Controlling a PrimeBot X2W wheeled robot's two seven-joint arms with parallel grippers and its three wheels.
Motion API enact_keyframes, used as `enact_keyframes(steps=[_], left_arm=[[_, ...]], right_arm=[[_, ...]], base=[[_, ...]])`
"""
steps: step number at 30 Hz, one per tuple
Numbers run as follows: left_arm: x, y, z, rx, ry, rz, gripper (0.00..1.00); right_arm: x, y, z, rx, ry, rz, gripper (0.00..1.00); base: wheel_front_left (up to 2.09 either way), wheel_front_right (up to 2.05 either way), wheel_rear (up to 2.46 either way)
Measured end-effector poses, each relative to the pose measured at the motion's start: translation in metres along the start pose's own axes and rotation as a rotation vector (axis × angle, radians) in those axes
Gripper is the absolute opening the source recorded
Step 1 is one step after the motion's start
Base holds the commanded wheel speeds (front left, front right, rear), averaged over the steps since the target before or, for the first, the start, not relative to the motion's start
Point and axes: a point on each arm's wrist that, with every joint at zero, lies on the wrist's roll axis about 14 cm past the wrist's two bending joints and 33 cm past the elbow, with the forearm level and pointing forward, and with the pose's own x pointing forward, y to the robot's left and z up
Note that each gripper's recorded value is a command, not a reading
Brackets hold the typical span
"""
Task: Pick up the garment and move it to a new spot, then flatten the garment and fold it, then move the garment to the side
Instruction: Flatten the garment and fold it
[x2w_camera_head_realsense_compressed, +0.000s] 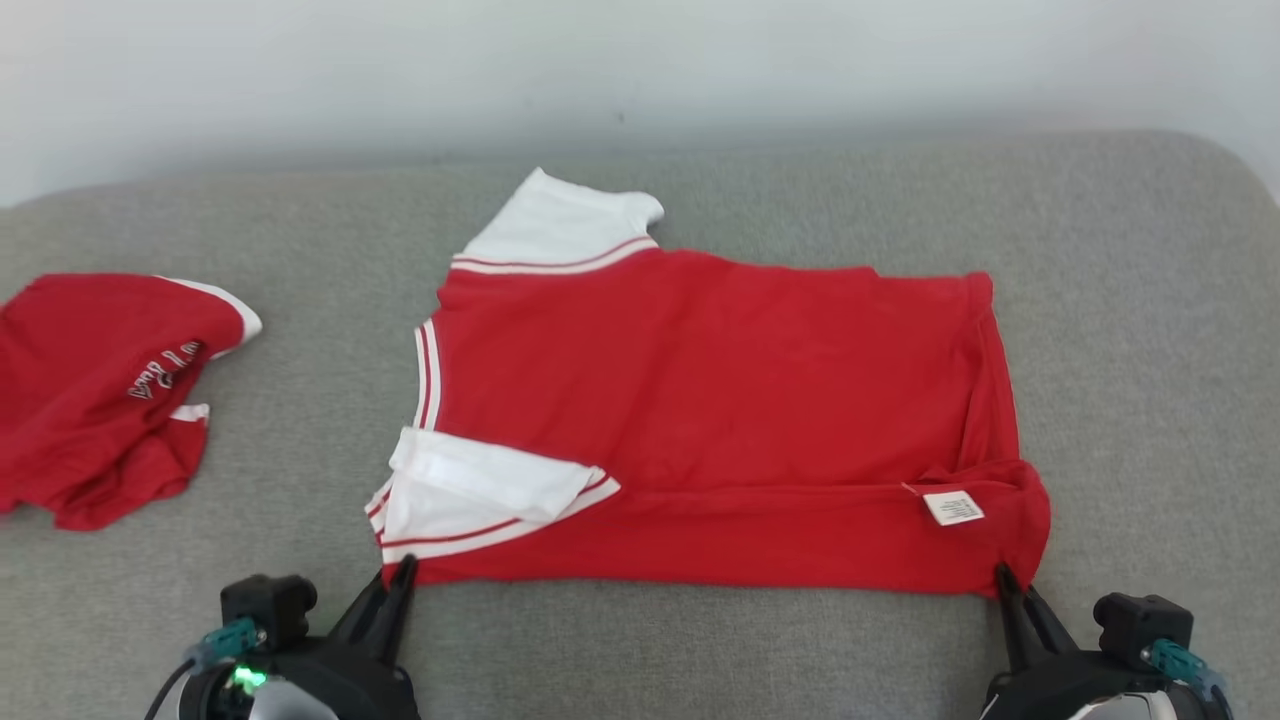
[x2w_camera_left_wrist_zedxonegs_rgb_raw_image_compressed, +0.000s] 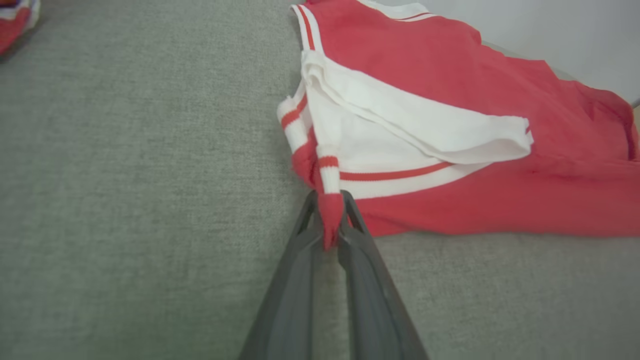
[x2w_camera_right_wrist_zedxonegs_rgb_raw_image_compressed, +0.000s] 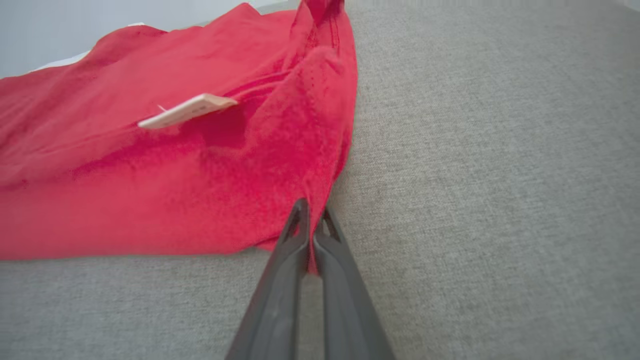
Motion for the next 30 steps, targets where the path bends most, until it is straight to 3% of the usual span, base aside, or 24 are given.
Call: enact_keyframes(steps=[13, 20, 21, 22, 23, 24, 30], left_arm=[[-0.081, 0.000, -0.022, -0.102, -0.069, 0.105, 0.00], [-0.095, -0.013, -0.030, -0.133, -0.078, 0.101, 0.00], [-0.095, -0.012, -0.032, -0.134, -0.074, 0.107, 0.00], [-0.095, -0.012, -0.033, -0.128, -0.070, 0.109, 0.01], [-0.095, -0.011, -0.031, -0.114, -0.072, 0.111, 0.69], [-0.094, -0.011, -0.028, -0.101, -0.081, 0.112, 1.00], [-0.092, -0.004, 0.007, -0.051, -0.182, 0.129, 1.00]], right_arm=[[-0.051, 0.002, 0.002, -0.024, -0.031, 0.061, 0.00], [-0.065, -0.001, 0.000, -0.032, -0.003, 0.059, 0.00], [-0.067, -0.002, -0.002, -0.027, 0.004, 0.055, 0.33], [-0.068, 0.000, -0.002, -0.026, 0.005, 0.054, 0.97], [-0.069, 0.001, -0.002, -0.021, 0.003, 0.055, 1.00], [-0.069, 0.004, 0.000, -0.028, -0.007, 0.059, 1.00], [-0.071, 0.014, 0.032, -0.020, -0.142, 0.060, 1.00]], base=[[0.00, 0.00, 0.00], [0.00, 0.00, 0.00], [0.00, 0.00, 0.00], [0.00, 0.00, 0.00], [0.00, 0.00, 0.00], [0.00, 0.00, 0.00], [0.00, 0.00, 0.00]])
